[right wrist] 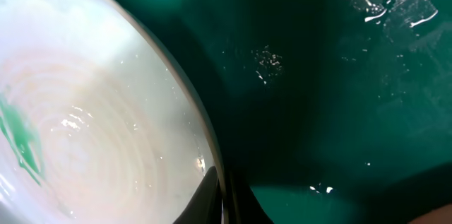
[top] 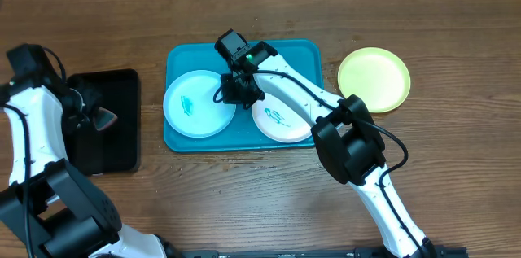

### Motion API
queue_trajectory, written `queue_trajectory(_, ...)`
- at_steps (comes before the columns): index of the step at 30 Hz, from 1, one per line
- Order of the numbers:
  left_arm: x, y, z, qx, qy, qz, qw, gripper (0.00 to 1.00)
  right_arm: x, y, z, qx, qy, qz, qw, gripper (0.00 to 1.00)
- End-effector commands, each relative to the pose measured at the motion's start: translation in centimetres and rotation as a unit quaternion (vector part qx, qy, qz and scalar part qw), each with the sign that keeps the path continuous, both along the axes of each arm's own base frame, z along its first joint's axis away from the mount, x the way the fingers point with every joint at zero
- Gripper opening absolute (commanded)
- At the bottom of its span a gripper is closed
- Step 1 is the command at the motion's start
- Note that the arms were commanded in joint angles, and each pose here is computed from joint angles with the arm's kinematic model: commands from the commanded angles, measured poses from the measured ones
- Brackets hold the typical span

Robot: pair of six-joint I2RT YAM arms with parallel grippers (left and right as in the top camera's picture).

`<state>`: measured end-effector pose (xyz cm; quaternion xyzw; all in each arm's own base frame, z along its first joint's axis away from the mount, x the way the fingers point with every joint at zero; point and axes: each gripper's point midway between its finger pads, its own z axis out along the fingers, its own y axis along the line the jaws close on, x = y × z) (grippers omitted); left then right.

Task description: Clean dirty plates on tray and stack at the side

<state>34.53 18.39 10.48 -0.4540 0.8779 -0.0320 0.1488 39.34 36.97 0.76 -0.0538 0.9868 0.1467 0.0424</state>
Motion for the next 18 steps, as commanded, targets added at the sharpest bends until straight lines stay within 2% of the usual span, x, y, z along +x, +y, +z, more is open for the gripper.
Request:
queue_trajectory(1, -0.4, 0.2, -2.2, 0.018, 0.0, 0.006, 1.0, 0.04, -0.5, -2.0, -2.6, -0.063, 0.002, -0.023, 0.998, 0.04)
queue_trajectory(8, -1.2, -0.3, -6.7, 0.004, 0.023, 0.005, 1.0, 0.04, -0.3, -2.2, -2.6, -0.068, -0.003, -0.024, 0.997, 0.04)
queue_trajectory(13, -1.3, -0.3, -8.3, -0.002, 0.039, 0.005, 0.999, 0.1, -0.3, -2.2, -2.6, -0.068, -0.003, -0.024, 0.997, 0.04)
queue_trajectory(16, -1.7, 0.2, -8.6, 0.01, 0.051, 0.01, 0.999, 0.06, -0.3, -2.2, -2.6, -0.069, -0.003, -0.024, 0.997, 0.04)
queue_trajectory(17, -1.8, 0.4, -8.7, 0.015, 0.054, 0.011, 0.998, 0.07, -0.3, -2.2, -2.6, -0.069, -0.004, -0.023, 0.997, 0.04)
queue_trajectory(18, -1.9, 0.6, -8.7, 0.021, 0.057, 0.013, 0.998, 0.12, -0.3, -2.2, -2.6, -0.069, -0.004, -0.023, 0.997, 0.04)
